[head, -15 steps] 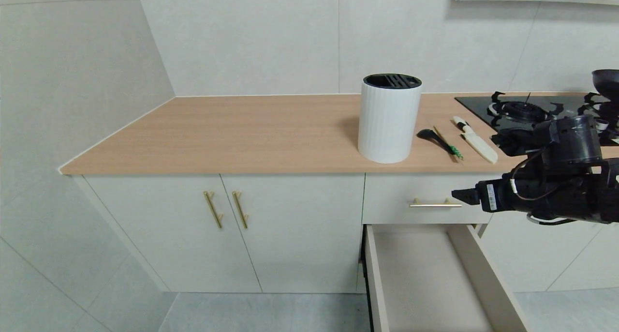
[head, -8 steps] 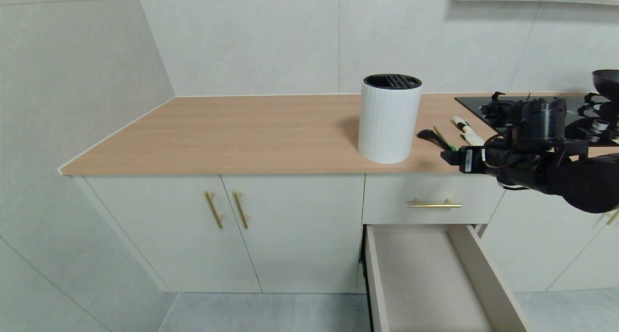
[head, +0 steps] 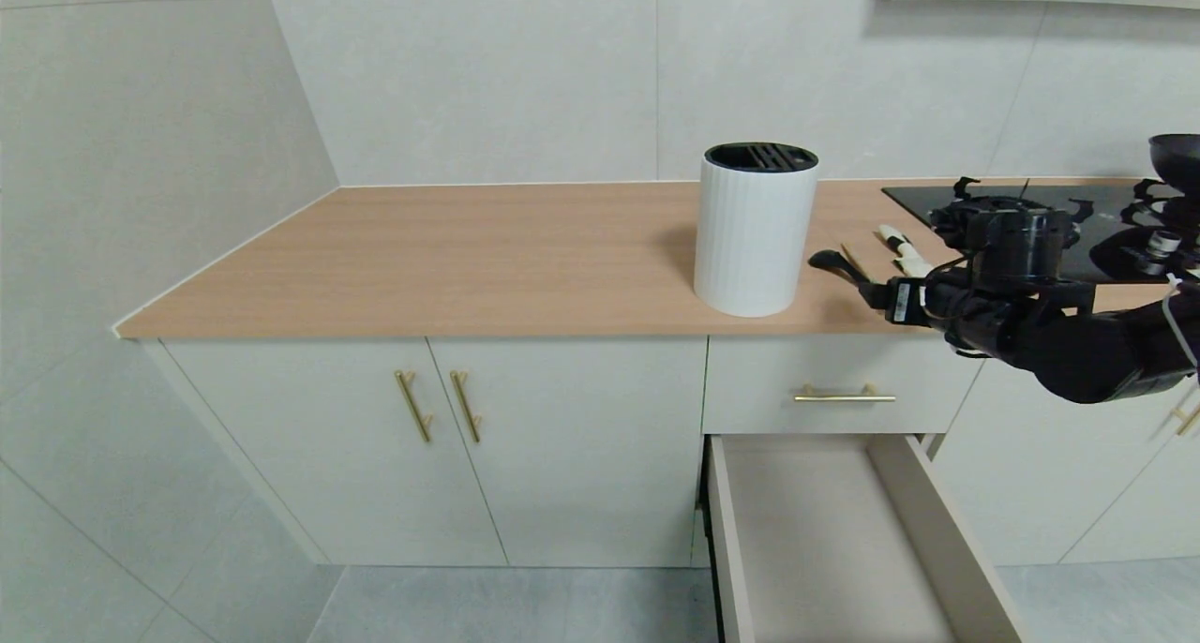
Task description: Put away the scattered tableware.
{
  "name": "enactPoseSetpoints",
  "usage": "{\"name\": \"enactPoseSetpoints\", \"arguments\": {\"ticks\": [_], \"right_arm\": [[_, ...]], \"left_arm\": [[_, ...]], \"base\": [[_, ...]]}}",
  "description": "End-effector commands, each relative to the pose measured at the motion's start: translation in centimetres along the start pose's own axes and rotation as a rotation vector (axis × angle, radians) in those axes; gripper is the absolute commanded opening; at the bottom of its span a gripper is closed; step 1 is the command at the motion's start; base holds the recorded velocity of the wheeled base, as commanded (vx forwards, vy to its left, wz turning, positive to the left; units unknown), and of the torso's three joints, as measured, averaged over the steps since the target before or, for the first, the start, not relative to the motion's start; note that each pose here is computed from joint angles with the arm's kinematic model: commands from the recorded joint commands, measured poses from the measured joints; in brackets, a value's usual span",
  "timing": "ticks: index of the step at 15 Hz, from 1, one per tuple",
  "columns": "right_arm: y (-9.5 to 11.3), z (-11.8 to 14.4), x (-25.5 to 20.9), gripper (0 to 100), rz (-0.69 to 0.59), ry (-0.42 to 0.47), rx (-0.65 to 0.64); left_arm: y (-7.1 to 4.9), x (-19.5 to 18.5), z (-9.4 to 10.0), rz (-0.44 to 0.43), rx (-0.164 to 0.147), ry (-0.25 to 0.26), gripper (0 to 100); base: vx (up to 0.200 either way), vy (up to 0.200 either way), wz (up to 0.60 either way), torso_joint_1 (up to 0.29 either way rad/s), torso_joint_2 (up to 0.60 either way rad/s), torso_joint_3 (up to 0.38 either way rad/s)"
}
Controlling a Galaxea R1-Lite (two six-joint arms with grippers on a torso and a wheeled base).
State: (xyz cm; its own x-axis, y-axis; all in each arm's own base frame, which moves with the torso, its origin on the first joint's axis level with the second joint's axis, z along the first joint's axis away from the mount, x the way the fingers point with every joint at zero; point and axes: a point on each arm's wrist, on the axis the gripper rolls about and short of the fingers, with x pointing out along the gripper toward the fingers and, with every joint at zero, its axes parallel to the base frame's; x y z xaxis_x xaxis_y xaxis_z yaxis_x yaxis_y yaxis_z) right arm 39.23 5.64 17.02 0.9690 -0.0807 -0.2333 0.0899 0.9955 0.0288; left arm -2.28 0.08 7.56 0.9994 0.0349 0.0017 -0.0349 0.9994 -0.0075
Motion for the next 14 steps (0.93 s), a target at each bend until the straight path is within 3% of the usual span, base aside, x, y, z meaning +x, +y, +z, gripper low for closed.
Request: {"name": "enactPoseSetpoints", "arguments": {"ticks": [1, 14], "right_arm": [[-0.2, -0.5, 0.9, 100, -0.009, 0.014, 0.000], [-1.0, -2.6, 4.9, 100, -0.044, 0.042, 0.003]], "left_arm": [[0.0, 0.0, 0.0, 0.000, 0.000, 0.000, 100], [0.0, 0.0, 0.0, 0.000, 0.000, 0.000, 100]], "base": [[0.000, 0.000, 0.00, 0.000, 0.00, 0.000], [0.000, 0.000, 0.00, 0.000, 0.00, 0.000]]}}
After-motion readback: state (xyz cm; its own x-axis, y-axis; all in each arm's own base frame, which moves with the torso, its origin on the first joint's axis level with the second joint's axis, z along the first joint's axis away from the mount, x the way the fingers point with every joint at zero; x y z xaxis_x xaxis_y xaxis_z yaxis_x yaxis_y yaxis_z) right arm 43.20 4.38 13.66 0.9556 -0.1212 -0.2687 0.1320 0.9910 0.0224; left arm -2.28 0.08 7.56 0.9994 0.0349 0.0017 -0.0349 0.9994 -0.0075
